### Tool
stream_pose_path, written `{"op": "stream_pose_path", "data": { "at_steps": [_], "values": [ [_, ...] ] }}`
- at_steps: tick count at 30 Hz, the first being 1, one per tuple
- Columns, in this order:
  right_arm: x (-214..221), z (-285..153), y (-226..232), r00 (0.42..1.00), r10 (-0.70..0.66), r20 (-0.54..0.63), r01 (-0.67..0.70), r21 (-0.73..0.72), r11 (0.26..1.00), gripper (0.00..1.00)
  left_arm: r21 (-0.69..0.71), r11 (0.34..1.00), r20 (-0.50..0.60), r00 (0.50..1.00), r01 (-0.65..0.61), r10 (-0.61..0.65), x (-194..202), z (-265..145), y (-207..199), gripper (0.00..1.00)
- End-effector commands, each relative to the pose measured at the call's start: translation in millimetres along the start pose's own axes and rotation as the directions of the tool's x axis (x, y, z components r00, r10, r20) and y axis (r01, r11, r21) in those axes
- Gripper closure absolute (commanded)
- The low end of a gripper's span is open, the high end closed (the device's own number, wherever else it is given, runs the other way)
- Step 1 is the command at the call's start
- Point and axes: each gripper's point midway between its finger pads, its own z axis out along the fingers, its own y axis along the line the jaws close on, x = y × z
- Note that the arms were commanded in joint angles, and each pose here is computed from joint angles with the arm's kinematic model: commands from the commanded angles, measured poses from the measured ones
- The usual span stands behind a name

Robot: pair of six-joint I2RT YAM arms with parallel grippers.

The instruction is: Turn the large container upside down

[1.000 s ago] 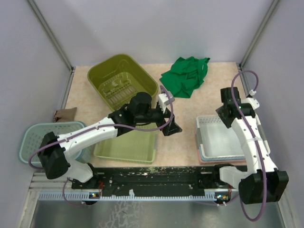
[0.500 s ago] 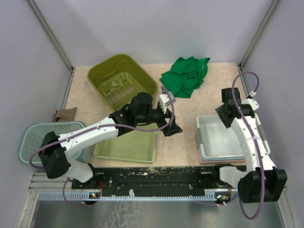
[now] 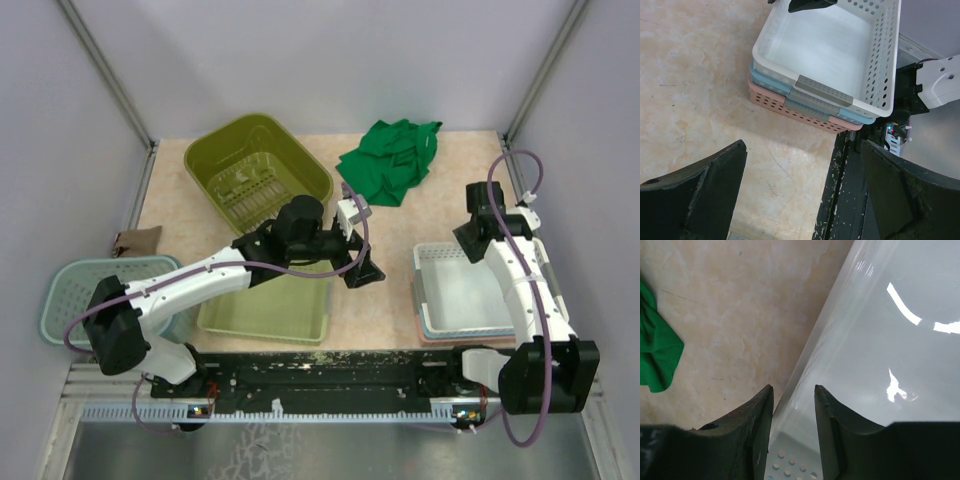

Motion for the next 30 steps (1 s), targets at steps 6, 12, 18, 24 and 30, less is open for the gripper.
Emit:
{"op": "stream_pose_path", "data": {
  "at_steps": [6,12,18,24,30],
  "values": [
    [-4.5,3.0,7.3,0.999,0.05,0.005,-0.05,-0.016,0.999,0.73,0.026,0.999,0.036,0.998,-0.044,0.043,-14.4,1.2,-8.4,0.0],
    [-7.3,-3.5,4.3,0.997,0.08,0.003,-0.08,-0.009,0.997,0.9,0.034,0.998,0.036,0.998,-0.052,0.051,-14.8,1.1,-10.2,0.0],
    [-12.9,-14.5,3.5,0.993,0.117,0.014,-0.117,-0.021,0.993,1.0,0.041,0.998,0.032,0.998,-0.058,0.056,-14.0,1.3,-11.0,0.0],
    [-23.3,-32.7,8.2,0.989,0.148,0.025,-0.147,-0.052,0.988,1.0,0.051,0.997,0.036,0.997,-0.064,0.062,-16.8,0.6,-13.2,0.0],
    [-51.5,-73.3,22.7,0.975,0.209,0.075,-0.194,-0.172,0.966,1.0,0.049,0.995,0.047,0.996,-0.084,0.082,-22.8,-2.0,-14.3,0.0]
  ]
}}
